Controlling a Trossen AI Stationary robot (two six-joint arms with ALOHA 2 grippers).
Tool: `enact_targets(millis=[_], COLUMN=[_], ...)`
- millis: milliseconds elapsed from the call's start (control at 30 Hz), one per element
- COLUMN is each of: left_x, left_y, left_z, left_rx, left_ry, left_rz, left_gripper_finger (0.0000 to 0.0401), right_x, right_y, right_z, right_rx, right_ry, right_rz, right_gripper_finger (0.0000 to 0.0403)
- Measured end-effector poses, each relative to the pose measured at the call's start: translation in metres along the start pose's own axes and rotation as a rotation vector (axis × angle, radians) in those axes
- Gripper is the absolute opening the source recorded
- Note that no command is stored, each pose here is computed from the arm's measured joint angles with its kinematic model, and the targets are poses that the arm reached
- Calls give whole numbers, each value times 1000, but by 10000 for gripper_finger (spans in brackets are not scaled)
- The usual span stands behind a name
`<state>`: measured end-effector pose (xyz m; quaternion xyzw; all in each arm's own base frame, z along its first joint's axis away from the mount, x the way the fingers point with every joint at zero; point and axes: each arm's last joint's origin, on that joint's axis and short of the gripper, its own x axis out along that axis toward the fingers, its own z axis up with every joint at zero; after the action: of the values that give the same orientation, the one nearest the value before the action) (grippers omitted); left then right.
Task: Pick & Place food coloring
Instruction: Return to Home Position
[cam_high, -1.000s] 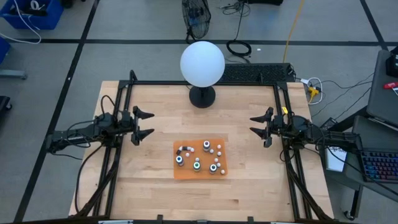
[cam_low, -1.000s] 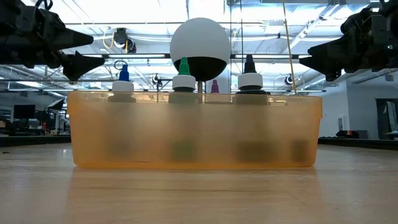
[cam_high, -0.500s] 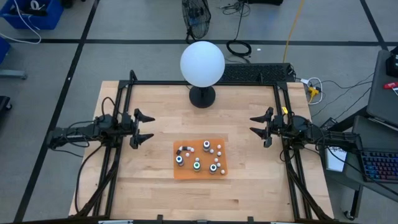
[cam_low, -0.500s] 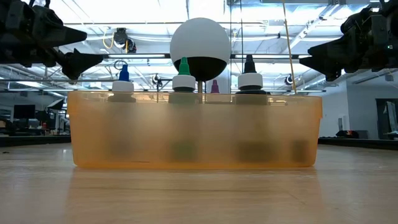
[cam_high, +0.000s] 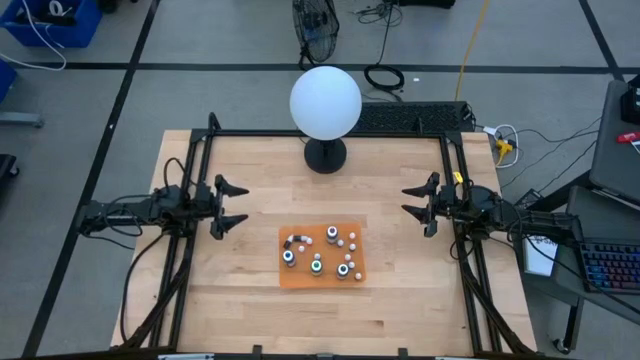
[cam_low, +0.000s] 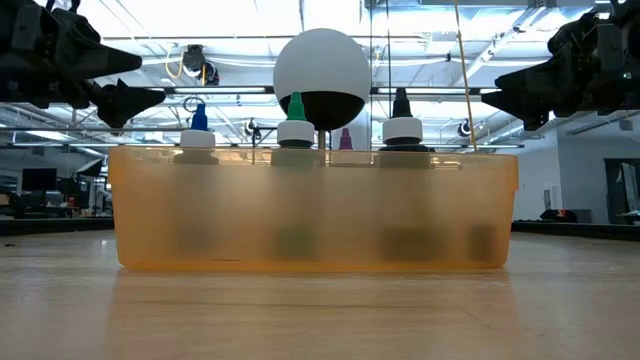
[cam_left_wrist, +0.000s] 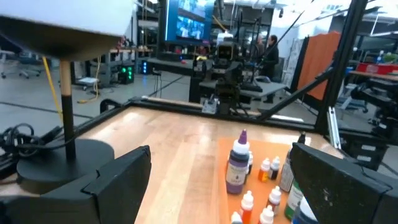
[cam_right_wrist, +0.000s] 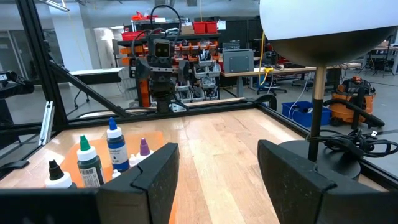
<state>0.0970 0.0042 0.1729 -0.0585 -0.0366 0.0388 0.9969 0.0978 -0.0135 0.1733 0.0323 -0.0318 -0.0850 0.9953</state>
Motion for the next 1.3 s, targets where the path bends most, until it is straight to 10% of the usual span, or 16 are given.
enact_targets(millis=[1300], left_x=[0], left_y=[1], left_z=[0], left_rx=[60], left_ry=[-2], left_rz=[25], left_gripper_finger=[379], right_x=[0], right_y=[0], right_z=[0], right_rx=[0], right_ry=[0], right_rz=[0], right_gripper_finger=[208])
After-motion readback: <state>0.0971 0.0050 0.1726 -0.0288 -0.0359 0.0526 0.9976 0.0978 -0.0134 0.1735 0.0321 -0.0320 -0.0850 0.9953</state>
